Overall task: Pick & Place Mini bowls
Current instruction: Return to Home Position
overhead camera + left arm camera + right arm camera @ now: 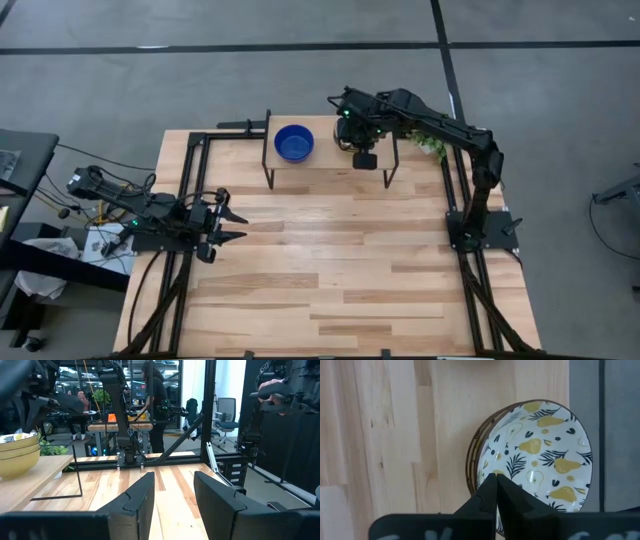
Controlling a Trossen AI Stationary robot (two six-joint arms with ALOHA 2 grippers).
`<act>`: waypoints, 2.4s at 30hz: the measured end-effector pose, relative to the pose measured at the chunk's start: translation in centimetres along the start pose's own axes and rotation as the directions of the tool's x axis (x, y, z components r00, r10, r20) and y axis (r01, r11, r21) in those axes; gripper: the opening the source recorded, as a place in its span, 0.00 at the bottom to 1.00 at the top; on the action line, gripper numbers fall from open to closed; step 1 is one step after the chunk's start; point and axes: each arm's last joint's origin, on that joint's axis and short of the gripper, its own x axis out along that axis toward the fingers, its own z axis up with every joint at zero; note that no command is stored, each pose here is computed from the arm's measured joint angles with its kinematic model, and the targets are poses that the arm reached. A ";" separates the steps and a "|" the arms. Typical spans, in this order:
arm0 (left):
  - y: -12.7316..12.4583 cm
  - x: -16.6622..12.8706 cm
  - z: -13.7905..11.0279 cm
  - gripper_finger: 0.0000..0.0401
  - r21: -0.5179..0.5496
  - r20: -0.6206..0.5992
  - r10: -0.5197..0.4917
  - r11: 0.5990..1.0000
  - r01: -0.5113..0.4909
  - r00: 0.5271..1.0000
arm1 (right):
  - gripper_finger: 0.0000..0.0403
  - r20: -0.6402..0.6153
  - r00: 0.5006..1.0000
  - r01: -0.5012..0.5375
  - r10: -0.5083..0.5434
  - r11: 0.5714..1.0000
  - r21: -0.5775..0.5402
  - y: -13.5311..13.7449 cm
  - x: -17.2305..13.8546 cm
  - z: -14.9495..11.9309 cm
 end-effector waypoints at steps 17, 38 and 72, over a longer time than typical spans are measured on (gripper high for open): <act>0.0 0.0 0.1 0.34 -0.003 0.011 0.000 1.000 0.000 1.000 | 0.00 0.276 0.960 -0.003 -0.036 0.990 0.138 -1.3 -7.0 -2.8; 0.0 0.0 0.3 0.34 -0.011 0.030 -0.009 1.000 0.009 1.000 | 0.00 0.494 0.864 -0.065 -0.093 0.954 0.293 1.5 -9.4 -11.5; -0.3 0.3 0.1 0.34 -0.105 0.013 -0.064 0.992 0.065 0.998 | 0.00 0.768 0.638 -0.449 -0.063 0.780 0.437 11.0 -1.5 -23.6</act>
